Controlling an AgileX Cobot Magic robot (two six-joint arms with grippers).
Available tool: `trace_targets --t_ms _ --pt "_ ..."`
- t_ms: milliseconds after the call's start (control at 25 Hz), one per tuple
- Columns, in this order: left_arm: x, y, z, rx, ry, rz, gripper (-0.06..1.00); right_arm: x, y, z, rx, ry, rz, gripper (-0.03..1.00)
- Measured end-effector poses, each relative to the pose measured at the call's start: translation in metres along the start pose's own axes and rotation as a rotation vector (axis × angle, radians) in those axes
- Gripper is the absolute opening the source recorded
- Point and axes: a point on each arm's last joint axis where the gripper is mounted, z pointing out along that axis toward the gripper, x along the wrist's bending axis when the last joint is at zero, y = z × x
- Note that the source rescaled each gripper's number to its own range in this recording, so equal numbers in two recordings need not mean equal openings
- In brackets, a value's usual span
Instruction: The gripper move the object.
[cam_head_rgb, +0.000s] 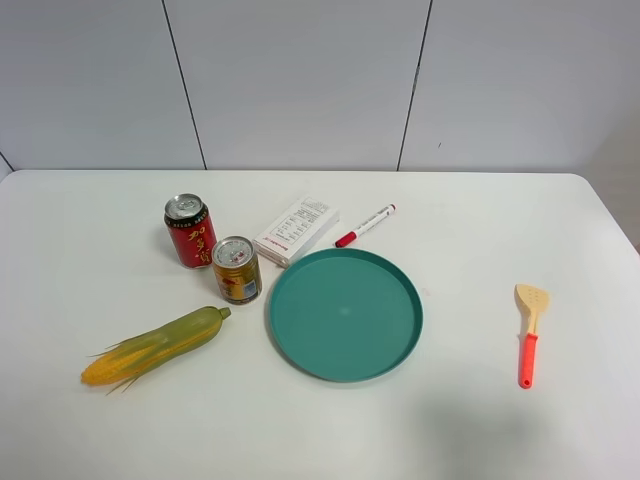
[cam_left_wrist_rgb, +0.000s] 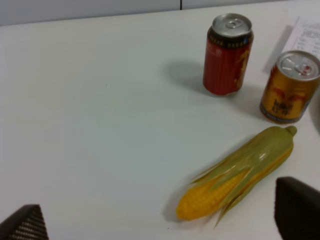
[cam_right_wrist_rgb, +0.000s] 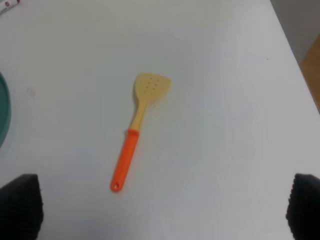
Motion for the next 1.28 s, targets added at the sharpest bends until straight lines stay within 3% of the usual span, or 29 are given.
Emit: trace_targets --t_ms 360,600,1280 --pt "0.000 0.000 0.000 0.000 0.000 0.000 1.00 0.000 0.000 -0.001 -0.006 0.000 0.000 0.94" --pt "0.000 0.000 0.000 0.000 0.000 0.000 1.00 0.000 -0.009 -0.014 -0.108 -0.005 0.000 0.94" --pt "0.000 0.000 0.000 0.000 0.000 0.000 1.00 0.000 -0.009 -0.014 -0.108 -0.005 0.002 0.94"
